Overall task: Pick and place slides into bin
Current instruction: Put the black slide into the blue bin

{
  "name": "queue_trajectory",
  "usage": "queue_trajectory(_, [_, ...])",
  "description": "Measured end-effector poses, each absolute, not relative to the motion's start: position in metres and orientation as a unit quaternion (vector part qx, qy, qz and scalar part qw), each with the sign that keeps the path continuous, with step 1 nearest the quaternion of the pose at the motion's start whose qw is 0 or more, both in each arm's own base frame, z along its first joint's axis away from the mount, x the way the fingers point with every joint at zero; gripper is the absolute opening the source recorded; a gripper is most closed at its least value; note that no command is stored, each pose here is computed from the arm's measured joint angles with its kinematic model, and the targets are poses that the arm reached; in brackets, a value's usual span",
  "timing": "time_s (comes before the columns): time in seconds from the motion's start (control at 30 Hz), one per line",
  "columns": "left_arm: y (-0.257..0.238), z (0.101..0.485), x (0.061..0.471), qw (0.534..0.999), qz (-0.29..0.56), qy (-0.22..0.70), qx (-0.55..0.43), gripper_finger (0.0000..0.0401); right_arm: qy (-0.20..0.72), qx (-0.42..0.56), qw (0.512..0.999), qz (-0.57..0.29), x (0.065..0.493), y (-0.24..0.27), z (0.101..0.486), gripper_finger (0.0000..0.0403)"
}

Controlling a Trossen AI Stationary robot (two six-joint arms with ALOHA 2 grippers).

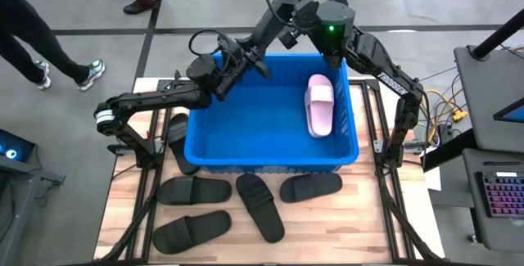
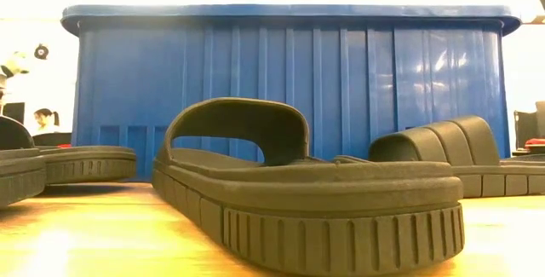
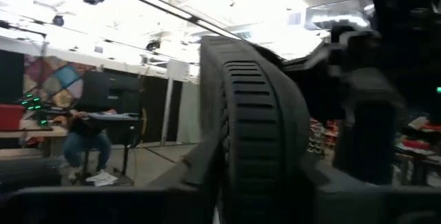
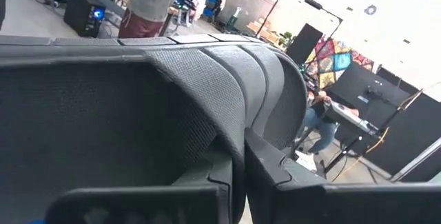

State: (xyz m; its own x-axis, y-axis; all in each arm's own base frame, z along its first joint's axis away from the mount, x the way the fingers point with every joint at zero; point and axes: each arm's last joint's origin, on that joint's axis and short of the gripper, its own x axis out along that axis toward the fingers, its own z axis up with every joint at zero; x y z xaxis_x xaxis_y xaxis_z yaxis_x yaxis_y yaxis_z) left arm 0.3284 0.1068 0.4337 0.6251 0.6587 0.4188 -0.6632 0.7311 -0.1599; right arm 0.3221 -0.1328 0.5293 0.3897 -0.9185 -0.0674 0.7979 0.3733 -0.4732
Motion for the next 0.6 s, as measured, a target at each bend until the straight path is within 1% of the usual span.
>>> queue_trajectory(0.2, [0.109,0.433,0.329,0.909,0.355,-0.217,0.036,0.0232,0.171,-0.201,0.811,-0.522,0.321,-0.132,0.53,0.001])
queue_trajectory(0.3, [0.109,0.433,0.328,0.908,0.358,-0.214,0.045,0.0281,0.169,-0.205,0.81,-0.522,0.317,-0.13,0.534,0.001])
queue_trajectory(0.43, [0.109,0.433,0.328,0.908,0.36,-0.21,0.045,0.0318,0.162,-0.205,0.81,-0.525,0.308,-0.127,0.54,0.0009])
queue_trajectory(0.6, [0.108,0.429,0.324,0.919,0.362,-0.145,0.049,0.0328,0.153,-0.203,0.809,-0.53,0.29,-0.121,0.551,0.0009])
